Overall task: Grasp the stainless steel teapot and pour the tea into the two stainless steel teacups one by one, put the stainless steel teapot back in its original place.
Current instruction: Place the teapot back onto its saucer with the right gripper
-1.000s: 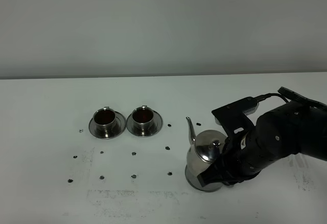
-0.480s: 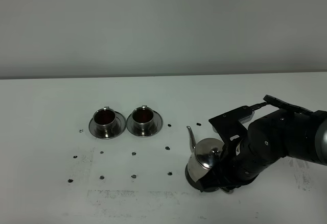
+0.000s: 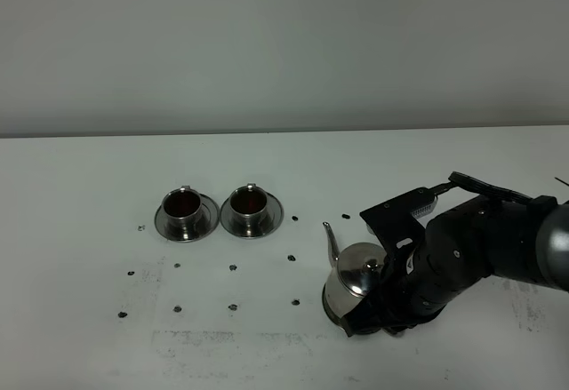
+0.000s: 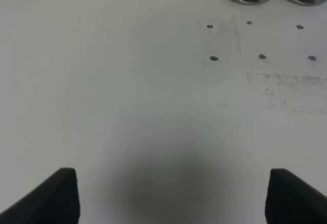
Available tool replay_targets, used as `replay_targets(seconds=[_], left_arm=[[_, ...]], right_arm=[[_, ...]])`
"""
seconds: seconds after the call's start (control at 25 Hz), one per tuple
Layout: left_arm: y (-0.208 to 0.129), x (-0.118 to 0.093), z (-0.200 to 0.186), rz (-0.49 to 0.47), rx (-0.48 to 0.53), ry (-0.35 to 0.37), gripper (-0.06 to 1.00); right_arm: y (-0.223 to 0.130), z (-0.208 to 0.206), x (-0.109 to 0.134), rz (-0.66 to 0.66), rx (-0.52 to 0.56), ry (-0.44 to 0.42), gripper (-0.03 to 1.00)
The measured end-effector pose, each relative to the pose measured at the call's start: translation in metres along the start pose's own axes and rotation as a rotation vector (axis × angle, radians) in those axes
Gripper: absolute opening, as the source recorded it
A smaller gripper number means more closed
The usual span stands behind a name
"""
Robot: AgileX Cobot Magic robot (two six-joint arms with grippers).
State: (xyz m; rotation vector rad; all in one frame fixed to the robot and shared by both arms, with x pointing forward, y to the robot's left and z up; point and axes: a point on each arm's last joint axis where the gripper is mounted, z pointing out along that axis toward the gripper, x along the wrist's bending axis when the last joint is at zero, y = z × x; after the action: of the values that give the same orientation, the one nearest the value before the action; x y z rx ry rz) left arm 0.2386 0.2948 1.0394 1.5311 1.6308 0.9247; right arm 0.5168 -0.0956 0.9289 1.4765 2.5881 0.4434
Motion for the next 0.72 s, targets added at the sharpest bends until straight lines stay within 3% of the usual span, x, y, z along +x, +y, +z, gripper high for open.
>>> replay_targets(seconds=[0.32,0.72], left_arm=[[0.0000,0.0000,0.0000,0.000,0.000,0.000,0.72],[0.0000,0.0000,0.0000,0.000,0.000,0.000,0.72]], right_arm=[[-0.0004,0.0002,-0.0003,-0.001,0.004,-0.003,0.19],[-0.0029,-0.0031,-0.0005,-0.001,0.030,-0.006,0.65]])
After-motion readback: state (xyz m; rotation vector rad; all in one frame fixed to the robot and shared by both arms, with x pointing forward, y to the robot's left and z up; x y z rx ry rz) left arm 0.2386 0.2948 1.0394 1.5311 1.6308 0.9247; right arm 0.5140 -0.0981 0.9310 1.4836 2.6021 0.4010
